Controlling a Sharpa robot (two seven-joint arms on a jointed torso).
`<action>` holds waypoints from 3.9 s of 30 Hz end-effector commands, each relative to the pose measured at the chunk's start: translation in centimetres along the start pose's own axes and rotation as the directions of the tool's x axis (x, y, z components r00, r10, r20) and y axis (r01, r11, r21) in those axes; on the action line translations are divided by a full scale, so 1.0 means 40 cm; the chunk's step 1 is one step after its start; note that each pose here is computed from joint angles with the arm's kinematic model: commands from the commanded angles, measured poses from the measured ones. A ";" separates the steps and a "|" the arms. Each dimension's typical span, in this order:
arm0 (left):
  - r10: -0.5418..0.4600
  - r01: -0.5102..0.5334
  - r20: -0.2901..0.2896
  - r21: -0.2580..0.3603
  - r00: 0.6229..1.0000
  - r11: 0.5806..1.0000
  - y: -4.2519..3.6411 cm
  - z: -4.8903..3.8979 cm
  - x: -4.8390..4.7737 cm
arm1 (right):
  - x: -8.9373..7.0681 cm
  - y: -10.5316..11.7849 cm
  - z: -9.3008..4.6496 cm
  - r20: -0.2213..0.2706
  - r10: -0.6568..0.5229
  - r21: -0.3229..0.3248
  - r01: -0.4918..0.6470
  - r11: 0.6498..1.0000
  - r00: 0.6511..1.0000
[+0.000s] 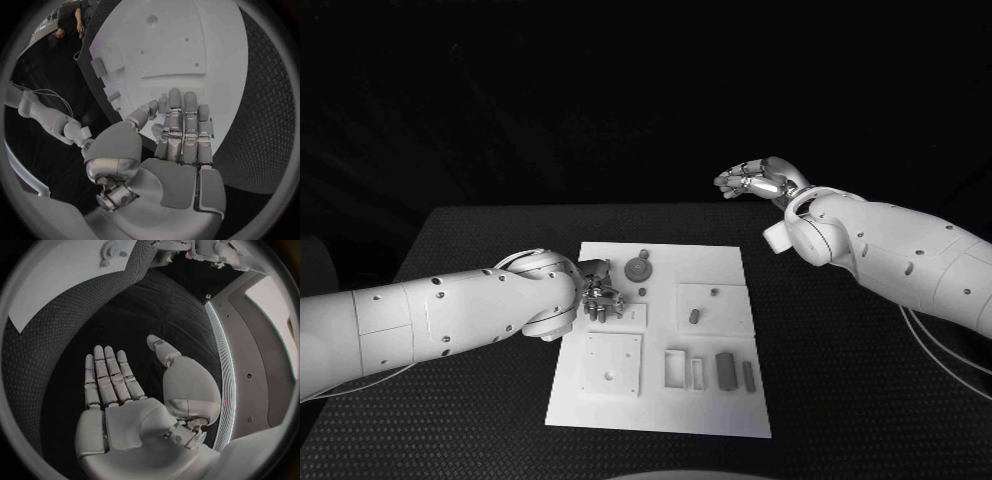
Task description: Assemble the parts on the task board
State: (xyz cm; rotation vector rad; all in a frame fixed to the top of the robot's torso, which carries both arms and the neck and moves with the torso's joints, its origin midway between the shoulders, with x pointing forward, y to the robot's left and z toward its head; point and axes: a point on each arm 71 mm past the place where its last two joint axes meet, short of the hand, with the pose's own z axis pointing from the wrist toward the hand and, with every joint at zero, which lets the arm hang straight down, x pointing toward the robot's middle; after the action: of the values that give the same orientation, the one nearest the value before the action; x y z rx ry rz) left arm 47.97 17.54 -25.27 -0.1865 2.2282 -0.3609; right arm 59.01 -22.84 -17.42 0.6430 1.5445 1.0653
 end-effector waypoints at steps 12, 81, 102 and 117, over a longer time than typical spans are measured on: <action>-0.037 0.036 -0.037 -0.019 0.999 0.999 0.014 -0.001 0.013 | 0.009 -0.005 0.000 -0.021 -0.003 -0.005 0.003 1.000 1.000; 0.050 -0.053 -0.115 -0.029 0.992 0.998 -0.033 0.021 0.001 | 0.029 -0.013 0.003 -0.040 0.003 0.005 -0.003 1.000 0.999; 0.045 -0.047 -0.104 -0.021 0.994 0.999 -0.047 0.026 0.001 | 0.034 -0.013 0.005 -0.046 0.004 0.006 -0.003 1.000 0.999; 0.079 -0.082 -0.110 -0.018 0.991 0.996 -0.054 0.028 0.003 | 0.034 -0.013 0.004 -0.048 0.004 0.006 -0.004 1.000 0.999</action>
State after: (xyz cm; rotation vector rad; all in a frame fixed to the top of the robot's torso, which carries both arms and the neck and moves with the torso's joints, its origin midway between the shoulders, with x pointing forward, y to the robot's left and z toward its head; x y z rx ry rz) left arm 49.07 16.17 -25.27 -0.1330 2.3336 -0.2702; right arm 58.97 -22.07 -18.51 0.6446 1.5776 1.0735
